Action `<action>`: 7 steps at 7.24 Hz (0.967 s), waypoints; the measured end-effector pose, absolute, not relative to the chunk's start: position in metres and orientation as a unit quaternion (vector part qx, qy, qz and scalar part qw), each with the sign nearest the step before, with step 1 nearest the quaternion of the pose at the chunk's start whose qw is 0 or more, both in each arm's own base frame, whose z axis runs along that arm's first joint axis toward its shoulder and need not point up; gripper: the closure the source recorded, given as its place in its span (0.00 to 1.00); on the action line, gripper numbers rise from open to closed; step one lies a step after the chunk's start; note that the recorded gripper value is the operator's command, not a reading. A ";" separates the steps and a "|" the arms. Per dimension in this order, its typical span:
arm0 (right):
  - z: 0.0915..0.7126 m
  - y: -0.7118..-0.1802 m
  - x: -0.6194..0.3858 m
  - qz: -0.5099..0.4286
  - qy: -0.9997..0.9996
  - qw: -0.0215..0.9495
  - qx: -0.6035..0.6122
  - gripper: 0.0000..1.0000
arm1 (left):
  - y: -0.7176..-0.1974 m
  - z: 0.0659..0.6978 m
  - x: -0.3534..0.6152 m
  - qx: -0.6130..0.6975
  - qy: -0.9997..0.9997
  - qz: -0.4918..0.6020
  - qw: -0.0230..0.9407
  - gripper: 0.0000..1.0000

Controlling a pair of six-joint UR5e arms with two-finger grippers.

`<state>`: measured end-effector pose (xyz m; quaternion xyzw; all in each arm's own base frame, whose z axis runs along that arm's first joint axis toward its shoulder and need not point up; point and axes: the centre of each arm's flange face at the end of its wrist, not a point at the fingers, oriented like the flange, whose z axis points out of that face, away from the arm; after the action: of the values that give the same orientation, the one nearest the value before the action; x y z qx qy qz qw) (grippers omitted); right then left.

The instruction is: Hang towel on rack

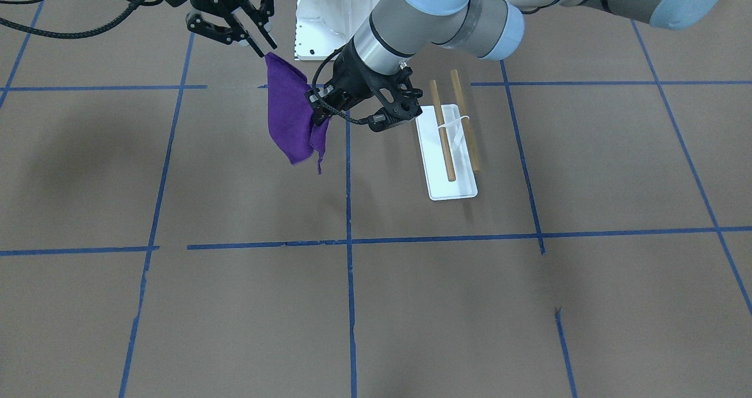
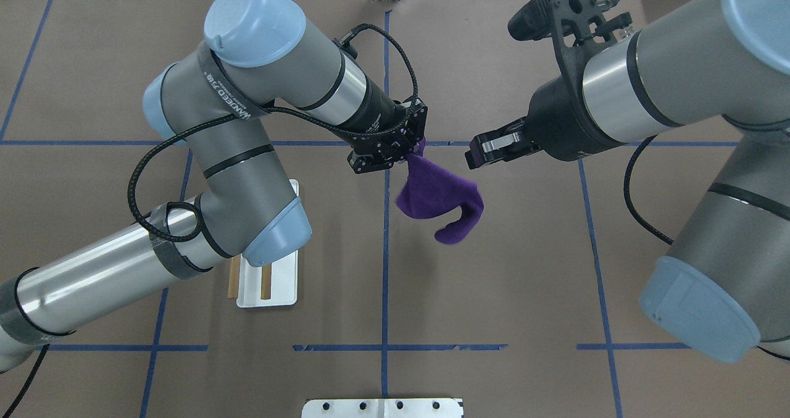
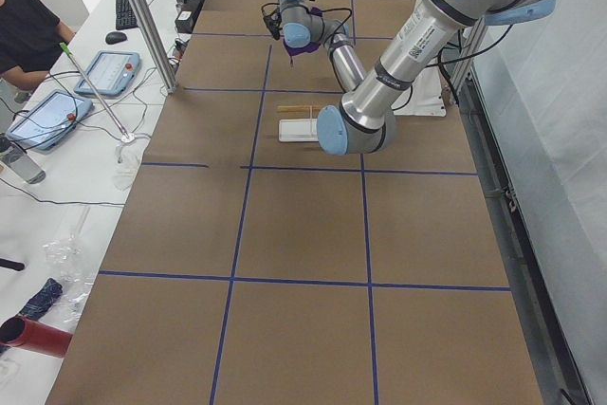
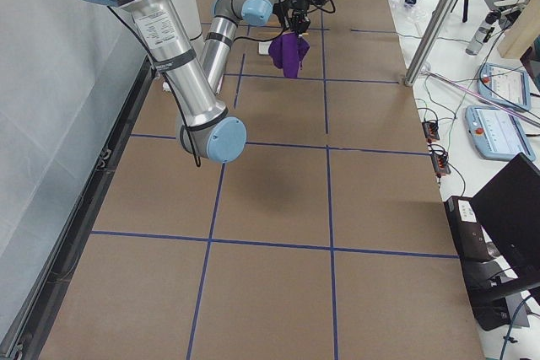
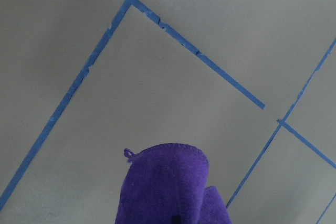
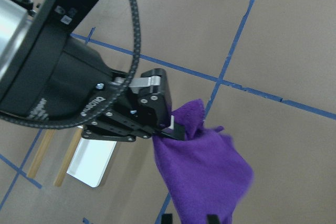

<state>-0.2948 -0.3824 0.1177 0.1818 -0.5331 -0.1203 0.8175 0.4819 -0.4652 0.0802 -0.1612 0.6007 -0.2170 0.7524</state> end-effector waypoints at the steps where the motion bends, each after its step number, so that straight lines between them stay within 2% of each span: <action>1: 0.130 -0.379 -0.289 -0.116 -0.528 0.822 0.179 0.00 | -0.458 0.092 0.472 -0.159 0.604 -0.214 0.751 1.00; 4: 0.174 -0.378 -0.266 -0.095 -0.504 0.843 0.159 0.00 | -0.436 0.137 0.439 -0.154 0.611 -0.211 0.748 1.00; 7: 0.218 -0.393 -0.238 -0.055 -0.475 0.867 0.142 0.00 | -0.432 0.190 0.358 -0.109 0.611 -0.219 0.753 1.00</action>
<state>-0.2377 -0.3931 0.2184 0.1421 -0.4747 -0.0554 0.8668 0.3580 -0.4320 0.1904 -0.1091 0.6109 -0.2188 0.7530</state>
